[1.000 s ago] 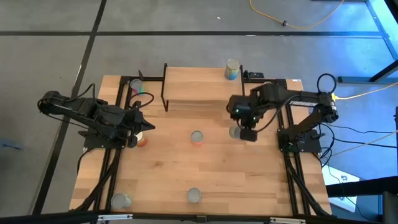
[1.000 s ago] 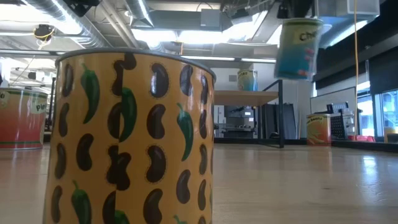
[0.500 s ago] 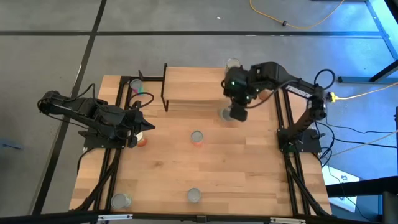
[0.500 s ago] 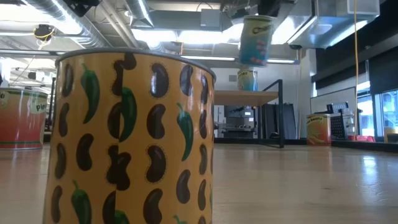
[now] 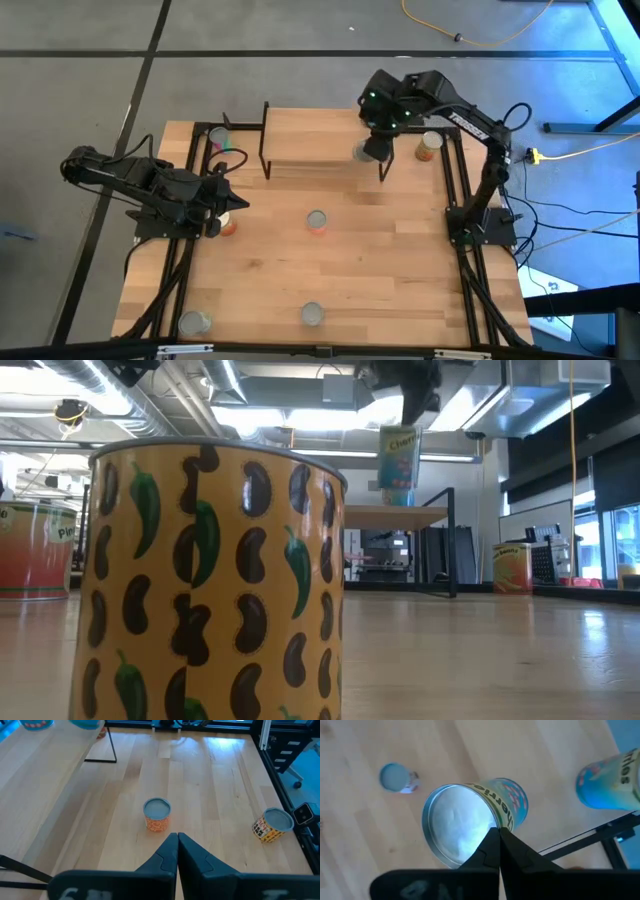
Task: Pick and place cans onto a shelf
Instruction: Put the canned cherry on the shelf
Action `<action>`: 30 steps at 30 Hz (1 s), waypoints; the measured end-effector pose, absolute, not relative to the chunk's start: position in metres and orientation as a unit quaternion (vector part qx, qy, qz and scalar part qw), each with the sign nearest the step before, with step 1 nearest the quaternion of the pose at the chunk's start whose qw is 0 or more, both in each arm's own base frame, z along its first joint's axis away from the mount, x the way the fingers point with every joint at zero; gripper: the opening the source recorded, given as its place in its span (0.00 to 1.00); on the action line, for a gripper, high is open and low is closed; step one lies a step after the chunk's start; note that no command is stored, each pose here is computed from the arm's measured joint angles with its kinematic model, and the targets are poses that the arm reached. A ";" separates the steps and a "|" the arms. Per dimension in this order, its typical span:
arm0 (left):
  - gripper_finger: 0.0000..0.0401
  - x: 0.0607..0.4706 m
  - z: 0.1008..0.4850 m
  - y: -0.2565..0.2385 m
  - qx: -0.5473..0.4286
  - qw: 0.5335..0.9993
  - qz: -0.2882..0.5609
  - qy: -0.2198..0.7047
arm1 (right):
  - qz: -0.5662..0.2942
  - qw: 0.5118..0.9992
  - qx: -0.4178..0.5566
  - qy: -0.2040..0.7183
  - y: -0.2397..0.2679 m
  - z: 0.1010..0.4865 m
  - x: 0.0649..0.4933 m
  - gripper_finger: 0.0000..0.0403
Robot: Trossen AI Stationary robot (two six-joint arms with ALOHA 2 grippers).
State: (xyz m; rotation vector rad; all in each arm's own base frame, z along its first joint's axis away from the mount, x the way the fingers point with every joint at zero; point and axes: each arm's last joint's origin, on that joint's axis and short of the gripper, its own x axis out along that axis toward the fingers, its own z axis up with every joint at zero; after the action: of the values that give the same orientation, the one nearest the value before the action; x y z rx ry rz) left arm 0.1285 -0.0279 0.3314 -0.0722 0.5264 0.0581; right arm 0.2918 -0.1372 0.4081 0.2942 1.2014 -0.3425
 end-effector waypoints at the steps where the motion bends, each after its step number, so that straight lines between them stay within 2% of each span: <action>1: 0.00 0.128 0.331 -0.028 -0.036 0.965 0.029 0.260 | -0.163 0.798 0.139 0.563 -0.142 0.406 0.292 0.00; 22: 0.00 0.128 0.331 -0.028 -0.036 0.965 0.029 0.260 | -0.197 0.772 0.140 0.588 -0.184 0.387 0.289 0.00; 30: 0.00 0.128 0.331 -0.028 -0.036 0.965 0.029 0.260 | -0.199 0.771 0.140 0.588 -0.186 0.387 0.288 0.05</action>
State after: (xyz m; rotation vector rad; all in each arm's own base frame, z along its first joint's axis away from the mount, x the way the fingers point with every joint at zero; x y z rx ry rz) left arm 0.1284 -0.0279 0.3314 -0.0721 0.5263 0.0582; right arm 0.2877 -0.1855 0.3870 0.3033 1.2748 -0.4324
